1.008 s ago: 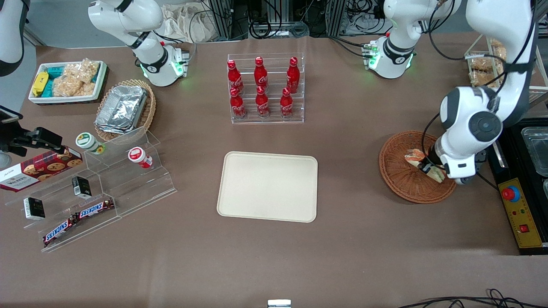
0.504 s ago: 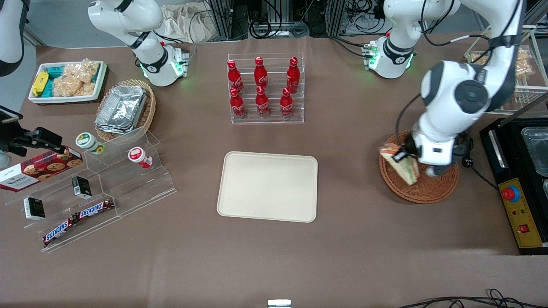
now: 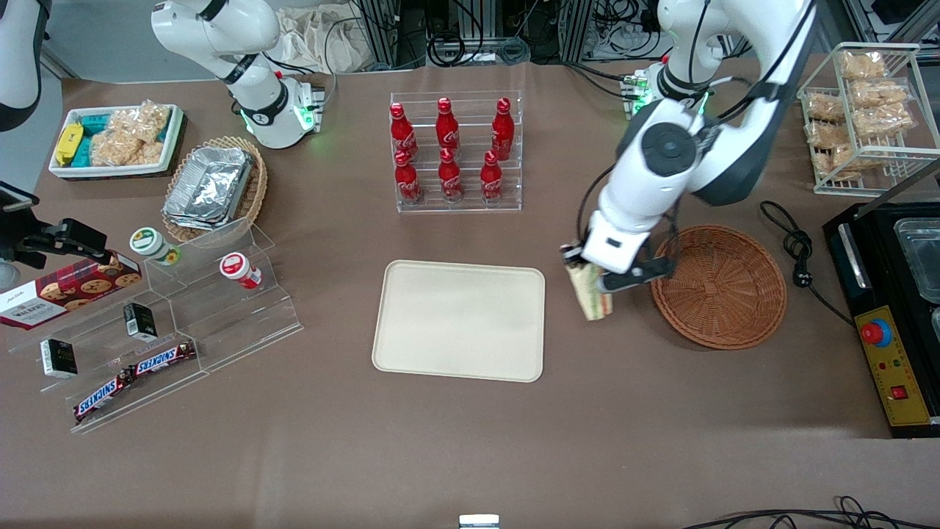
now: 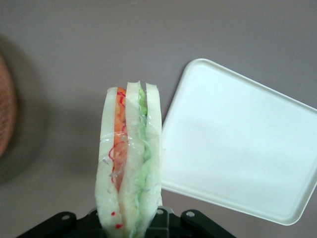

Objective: Place sandwich from basket to tray
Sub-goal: 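Lift the sandwich and carry it toward the cream tray, then lower the sandwich onto the tray and open the left gripper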

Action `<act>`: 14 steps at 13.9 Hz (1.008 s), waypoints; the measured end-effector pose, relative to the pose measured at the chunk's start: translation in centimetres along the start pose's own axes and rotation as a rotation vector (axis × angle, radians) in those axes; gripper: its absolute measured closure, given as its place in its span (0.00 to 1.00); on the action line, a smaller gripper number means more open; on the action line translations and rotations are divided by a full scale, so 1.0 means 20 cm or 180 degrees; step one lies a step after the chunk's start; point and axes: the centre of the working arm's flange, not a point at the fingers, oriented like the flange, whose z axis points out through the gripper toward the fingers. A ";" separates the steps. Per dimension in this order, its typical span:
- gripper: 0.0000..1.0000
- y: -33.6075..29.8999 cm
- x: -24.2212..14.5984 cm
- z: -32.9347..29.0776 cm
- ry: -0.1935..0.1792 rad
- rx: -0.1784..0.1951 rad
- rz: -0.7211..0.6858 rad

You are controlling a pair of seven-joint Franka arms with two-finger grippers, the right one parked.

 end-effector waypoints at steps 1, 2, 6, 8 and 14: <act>0.82 0.09 -0.04 0.09 0.0039 -0.0013 0.0186; 0.82 0.16 -0.07 0.19 0.0072 -0.0015 0.0359; 0.82 0.27 -0.11 0.51 0.0166 -0.0138 0.0715; 0.82 0.27 -0.10 0.60 0.0205 -0.0143 0.0826; 0.82 0.26 -0.07 0.76 0.0217 -0.0050 0.0991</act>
